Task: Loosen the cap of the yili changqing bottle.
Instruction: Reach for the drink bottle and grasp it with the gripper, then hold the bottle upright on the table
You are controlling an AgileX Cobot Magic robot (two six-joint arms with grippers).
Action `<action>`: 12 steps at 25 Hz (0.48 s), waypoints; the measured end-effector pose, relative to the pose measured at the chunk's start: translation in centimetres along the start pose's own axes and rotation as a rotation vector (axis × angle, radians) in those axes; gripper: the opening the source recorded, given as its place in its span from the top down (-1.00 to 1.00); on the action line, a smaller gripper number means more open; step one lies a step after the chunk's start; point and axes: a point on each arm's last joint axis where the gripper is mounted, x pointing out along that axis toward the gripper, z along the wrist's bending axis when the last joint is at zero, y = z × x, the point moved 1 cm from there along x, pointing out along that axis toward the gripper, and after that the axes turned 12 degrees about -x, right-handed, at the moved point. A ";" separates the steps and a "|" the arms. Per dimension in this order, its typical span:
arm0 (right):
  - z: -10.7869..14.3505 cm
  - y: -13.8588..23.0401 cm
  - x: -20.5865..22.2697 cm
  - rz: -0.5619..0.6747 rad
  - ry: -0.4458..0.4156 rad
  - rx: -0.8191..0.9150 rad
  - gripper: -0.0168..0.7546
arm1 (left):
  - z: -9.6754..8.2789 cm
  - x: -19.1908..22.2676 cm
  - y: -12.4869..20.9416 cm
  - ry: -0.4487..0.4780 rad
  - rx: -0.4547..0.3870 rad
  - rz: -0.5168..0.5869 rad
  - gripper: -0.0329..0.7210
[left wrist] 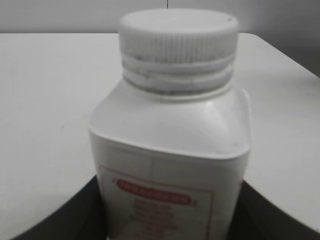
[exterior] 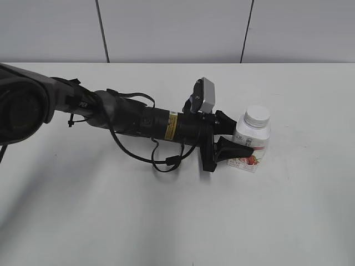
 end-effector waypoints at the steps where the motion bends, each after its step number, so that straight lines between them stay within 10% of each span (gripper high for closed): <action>1: 0.0 0.0 0.0 0.000 0.000 0.000 -0.41 | 0.0 0.0 0.0 -0.001 -0.005 -0.002 -0.11; 12: 0.0 0.0 0.0 0.000 0.000 0.000 -0.41 | 1.9 -3.0 -0.7 -0.050 -0.072 -0.125 -0.14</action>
